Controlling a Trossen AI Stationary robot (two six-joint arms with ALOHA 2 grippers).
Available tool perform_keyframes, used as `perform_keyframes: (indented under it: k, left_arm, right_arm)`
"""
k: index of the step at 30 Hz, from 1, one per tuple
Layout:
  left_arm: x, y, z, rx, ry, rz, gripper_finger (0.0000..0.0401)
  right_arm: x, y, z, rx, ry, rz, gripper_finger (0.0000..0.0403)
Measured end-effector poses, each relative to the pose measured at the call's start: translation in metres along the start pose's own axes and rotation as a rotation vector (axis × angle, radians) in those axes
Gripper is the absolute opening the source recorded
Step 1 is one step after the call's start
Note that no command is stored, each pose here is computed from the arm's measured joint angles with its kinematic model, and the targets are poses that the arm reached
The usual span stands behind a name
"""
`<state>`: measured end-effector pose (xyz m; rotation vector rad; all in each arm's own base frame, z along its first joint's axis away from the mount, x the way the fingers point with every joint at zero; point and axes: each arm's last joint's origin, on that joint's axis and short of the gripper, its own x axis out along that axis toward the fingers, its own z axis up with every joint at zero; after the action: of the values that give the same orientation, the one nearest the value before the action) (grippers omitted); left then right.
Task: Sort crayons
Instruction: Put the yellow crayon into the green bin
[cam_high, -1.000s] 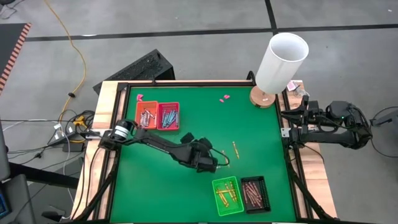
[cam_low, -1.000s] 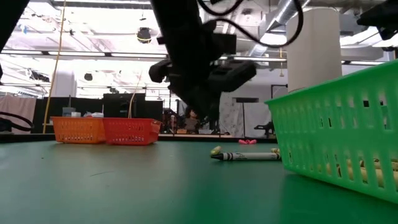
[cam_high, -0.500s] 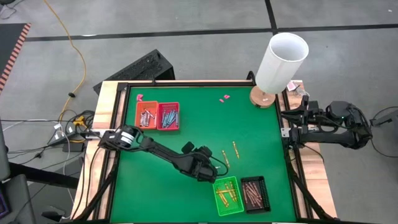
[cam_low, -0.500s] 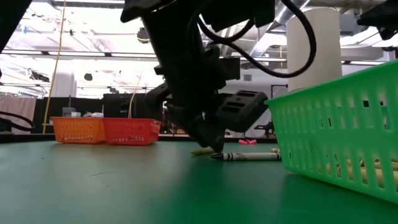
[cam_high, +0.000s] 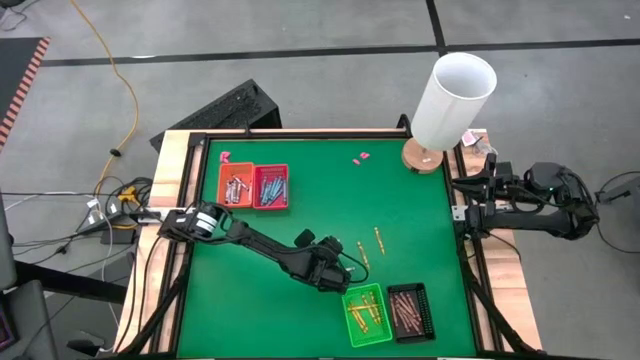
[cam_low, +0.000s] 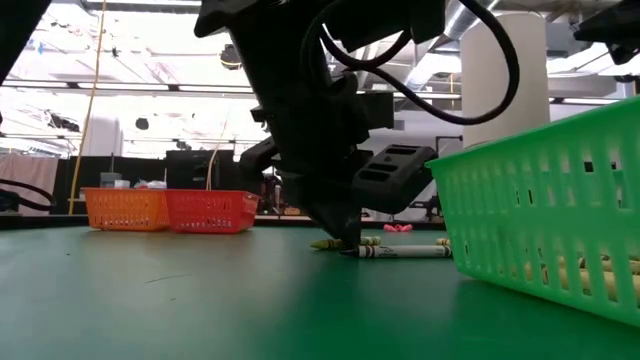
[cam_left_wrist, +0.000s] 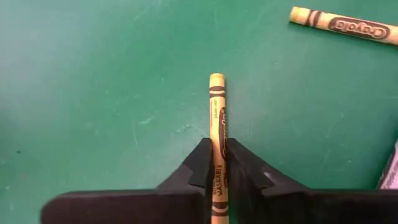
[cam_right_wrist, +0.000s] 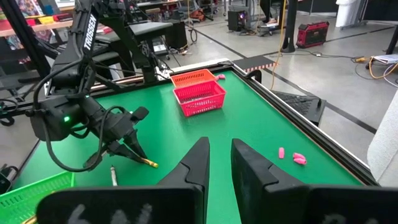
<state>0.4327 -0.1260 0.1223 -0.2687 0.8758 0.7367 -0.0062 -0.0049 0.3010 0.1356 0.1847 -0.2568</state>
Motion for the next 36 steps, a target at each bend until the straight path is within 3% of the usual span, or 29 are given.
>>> perform_keyframes:
  k: [12,24,29,36]
  left_arm:
    - [-0.008,-0.005,0.011,0.057,-0.013,-0.015,0.0002]
    - [-0.056,-0.005,0.050,0.108,-0.154,-0.068,0.0002]
    - [-0.069,-0.004,0.053,0.118,-0.190,-0.067,0.0001]
    - [-0.064,-0.008,0.045,0.326,-0.101,-0.139,0.0006]
  right_arm:
    - [0.000,0.000,0.000,0.000,0.000,0.000,0.0068]
    - [0.000,0.000,0.000,0.000,0.000,0.000,0.0068]
    - [0.000,0.000,0.000,0.001,-0.001,0.000,0.0068]
    - [0.000,0.000,0.000,0.001,0.000,-0.001,0.0068]
